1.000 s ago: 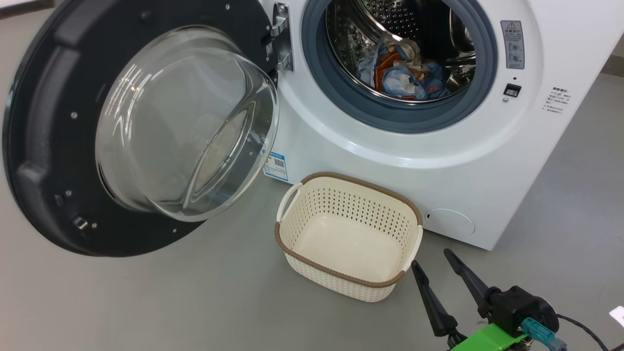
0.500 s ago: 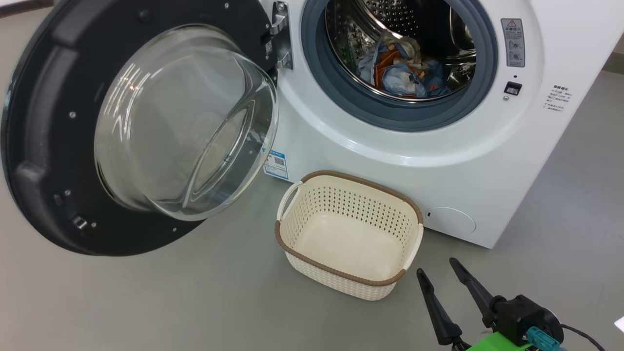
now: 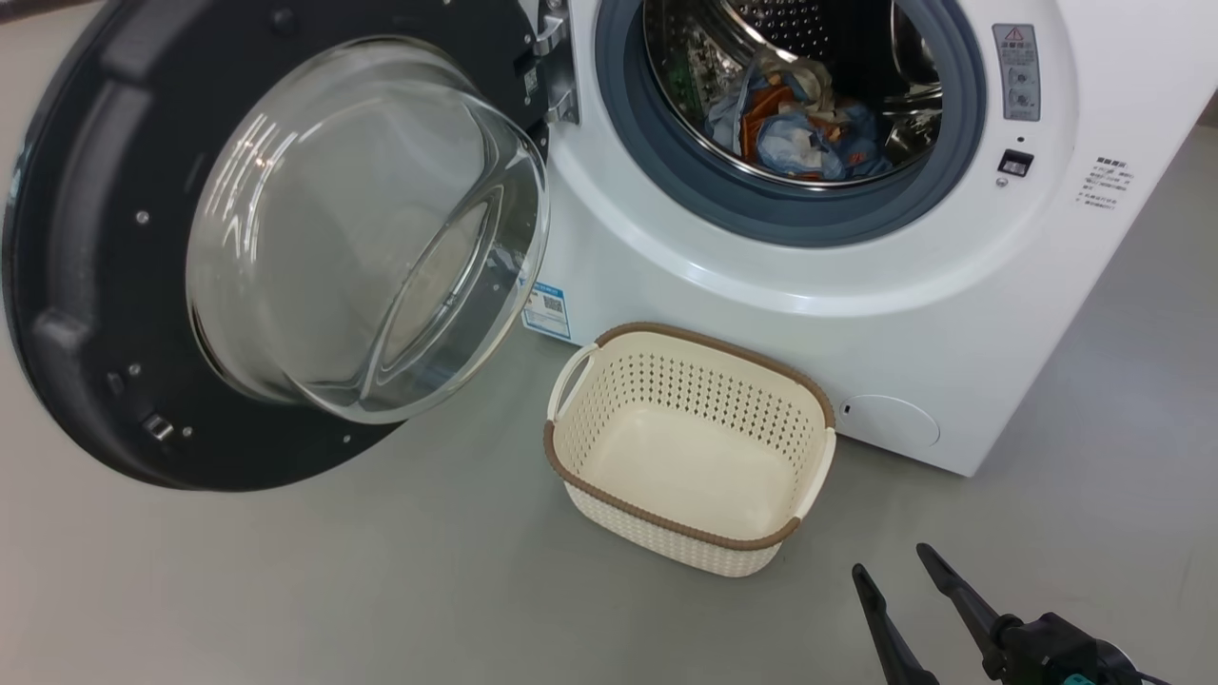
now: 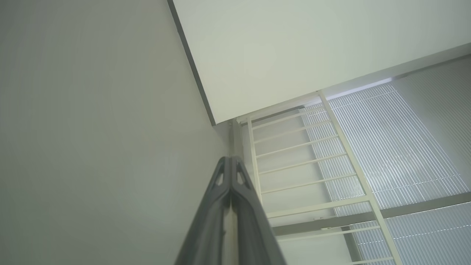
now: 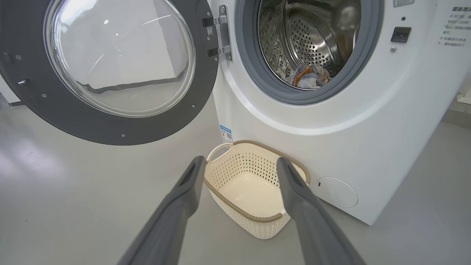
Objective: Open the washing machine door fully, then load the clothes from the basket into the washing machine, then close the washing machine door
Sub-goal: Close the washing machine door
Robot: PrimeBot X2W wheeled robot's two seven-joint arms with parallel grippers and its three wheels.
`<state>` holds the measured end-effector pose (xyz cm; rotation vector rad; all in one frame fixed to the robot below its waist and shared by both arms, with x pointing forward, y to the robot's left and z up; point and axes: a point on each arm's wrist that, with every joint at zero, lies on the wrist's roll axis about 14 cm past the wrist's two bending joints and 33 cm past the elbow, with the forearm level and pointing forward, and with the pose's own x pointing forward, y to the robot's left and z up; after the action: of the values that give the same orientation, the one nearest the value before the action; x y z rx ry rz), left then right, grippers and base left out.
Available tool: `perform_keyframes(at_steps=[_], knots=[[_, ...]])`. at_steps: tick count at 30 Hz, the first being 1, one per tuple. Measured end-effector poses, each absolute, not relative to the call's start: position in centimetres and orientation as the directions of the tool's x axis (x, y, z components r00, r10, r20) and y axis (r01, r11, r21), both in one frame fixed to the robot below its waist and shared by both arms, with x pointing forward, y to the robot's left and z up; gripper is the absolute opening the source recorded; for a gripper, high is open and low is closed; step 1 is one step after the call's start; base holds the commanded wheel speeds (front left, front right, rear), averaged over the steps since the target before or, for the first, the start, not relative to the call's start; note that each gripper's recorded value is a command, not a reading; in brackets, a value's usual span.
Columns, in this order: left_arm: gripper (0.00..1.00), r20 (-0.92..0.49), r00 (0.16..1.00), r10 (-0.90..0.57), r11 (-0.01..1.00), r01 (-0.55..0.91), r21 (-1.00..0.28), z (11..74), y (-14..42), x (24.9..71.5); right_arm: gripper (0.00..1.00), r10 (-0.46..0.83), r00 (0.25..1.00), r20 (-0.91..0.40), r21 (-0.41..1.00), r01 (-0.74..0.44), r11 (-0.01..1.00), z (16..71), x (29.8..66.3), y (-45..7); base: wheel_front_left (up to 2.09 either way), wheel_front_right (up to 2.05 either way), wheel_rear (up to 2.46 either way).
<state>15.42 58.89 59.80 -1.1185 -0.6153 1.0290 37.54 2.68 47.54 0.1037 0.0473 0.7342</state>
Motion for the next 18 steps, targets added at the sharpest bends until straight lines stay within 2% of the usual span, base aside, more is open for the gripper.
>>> perform_keyframes(at_steps=[7, 12, 18], knots=[[0.0, -0.12, 0.498, 0.859, 0.052, -0.318, -0.947, 59.3, 58.3, 17.6, 1.0, 0.687, 0.726, -0.029, 0.116, -0.68, 0.724, 46.5, 37.7, 3.0, 0.0, 0.0, 0.0], [0.0, -0.133, 0.515, 0.847, 0.039, -0.31, -0.95, 58.9, 58.1, 18.5, 1.0, 0.692, 0.72, -0.048, 0.119, -0.684, 0.72, 45.7, 37.8, 2.8, 0.0, 0.0, 0.0], [0.0, -0.145, 0.572, 0.807, 0.039, -0.297, -0.954, 58.9, 57.6, 21.5, 1.0, 0.689, 0.72, -0.076, 0.117, -0.68, 0.724, 44.4, 38.8, 2.1, 0.0, 0.0, 0.0]])
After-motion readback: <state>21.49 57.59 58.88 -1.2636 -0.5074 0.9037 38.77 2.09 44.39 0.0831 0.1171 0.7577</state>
